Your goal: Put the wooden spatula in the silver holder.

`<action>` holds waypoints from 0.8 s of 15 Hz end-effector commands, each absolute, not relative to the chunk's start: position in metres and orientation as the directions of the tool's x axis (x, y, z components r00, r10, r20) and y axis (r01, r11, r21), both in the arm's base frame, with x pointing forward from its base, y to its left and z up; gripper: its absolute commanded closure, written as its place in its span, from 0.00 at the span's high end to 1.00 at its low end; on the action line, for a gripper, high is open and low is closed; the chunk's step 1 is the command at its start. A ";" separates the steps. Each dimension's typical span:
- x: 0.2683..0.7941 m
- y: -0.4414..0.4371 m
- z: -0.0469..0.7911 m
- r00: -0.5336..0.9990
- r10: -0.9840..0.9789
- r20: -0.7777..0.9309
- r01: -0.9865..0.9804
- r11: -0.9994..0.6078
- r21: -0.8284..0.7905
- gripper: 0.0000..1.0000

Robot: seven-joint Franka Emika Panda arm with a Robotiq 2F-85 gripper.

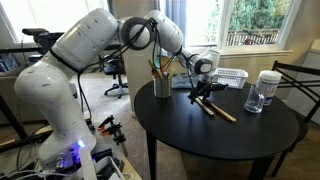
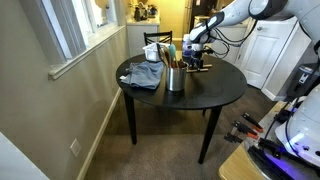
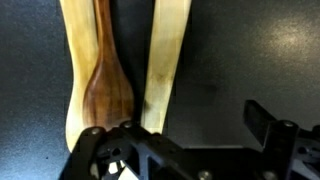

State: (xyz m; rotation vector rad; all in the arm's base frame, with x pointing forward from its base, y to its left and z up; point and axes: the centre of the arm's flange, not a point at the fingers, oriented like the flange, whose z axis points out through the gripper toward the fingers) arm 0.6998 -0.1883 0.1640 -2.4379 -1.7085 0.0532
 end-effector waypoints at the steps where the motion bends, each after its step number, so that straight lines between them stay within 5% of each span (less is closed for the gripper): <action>1: 0.710 -0.198 0.155 0.310 0.947 0.079 0.939 -0.293 -0.179 1.00; 12: 0.708 -0.175 0.152 0.231 0.971 0.066 0.957 -0.214 -0.196 1.00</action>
